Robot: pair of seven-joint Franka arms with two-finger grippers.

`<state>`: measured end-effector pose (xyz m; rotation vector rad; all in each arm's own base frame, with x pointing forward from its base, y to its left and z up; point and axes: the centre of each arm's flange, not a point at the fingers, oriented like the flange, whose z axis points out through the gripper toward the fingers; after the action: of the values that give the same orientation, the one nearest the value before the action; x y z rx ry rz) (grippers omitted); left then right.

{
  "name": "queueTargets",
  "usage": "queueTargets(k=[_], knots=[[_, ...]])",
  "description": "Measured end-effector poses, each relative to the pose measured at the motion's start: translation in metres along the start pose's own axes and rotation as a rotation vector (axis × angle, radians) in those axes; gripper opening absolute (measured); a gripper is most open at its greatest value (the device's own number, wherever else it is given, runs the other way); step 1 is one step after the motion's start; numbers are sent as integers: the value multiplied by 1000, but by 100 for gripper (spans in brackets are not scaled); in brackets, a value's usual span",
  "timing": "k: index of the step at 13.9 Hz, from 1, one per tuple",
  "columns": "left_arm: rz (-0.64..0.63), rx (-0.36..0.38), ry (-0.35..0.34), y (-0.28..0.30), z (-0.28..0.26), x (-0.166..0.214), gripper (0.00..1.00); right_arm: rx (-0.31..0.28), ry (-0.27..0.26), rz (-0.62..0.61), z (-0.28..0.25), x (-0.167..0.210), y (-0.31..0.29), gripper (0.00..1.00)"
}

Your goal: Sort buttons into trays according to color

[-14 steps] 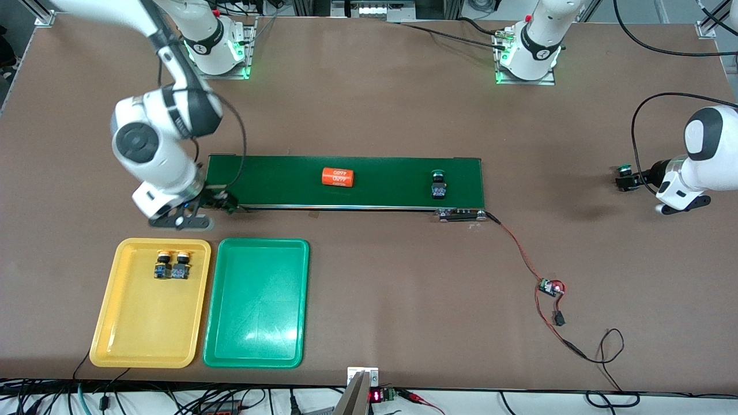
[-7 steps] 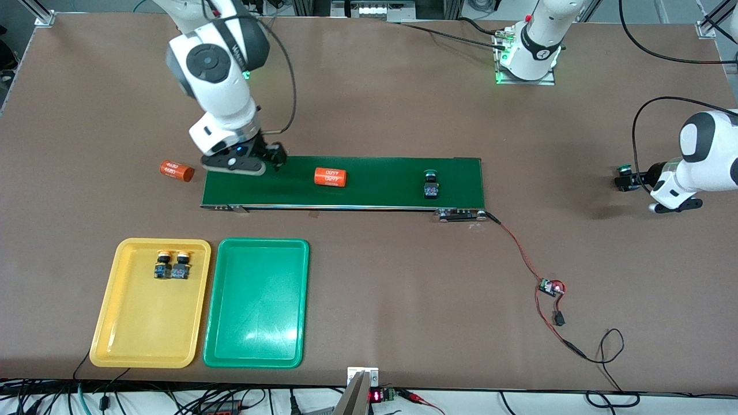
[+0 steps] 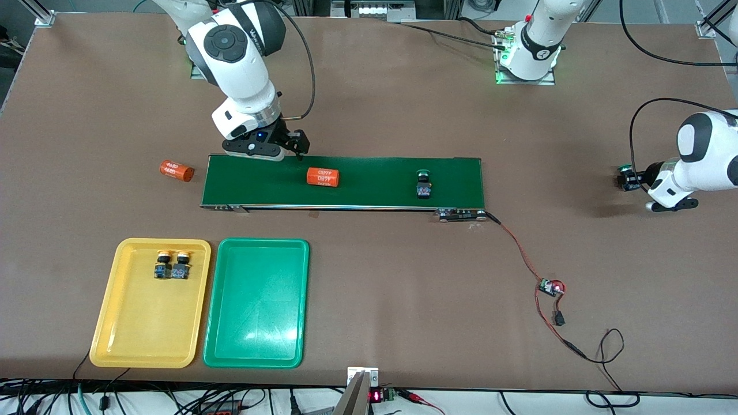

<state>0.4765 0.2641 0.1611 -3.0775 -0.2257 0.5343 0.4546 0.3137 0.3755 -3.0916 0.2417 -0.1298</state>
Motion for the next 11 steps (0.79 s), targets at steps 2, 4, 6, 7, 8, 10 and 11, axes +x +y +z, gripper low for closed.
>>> queueTargets(k=[2,4,6,7,8,10,11], knots=[[10,0,4,5,-4,2,43,1,-14,2,7,1,0,100],[69,6,20,38,-27,10,43,4,-22,3,12,1,0,100],[126,14,62,78,-62,17,43,8,-31,5,17,2,-1,100],[142,-6,80,99,-78,17,43,10,-32,5,18,3,-1,100],[160,-33,94,122,-91,17,43,11,-33,3,19,3,-1,100],[229,-59,112,180,-112,15,43,4,-36,-26,23,1,-4,100],[262,-59,115,213,-119,11,43,-2,-37,-46,26,-3,-7,100]])
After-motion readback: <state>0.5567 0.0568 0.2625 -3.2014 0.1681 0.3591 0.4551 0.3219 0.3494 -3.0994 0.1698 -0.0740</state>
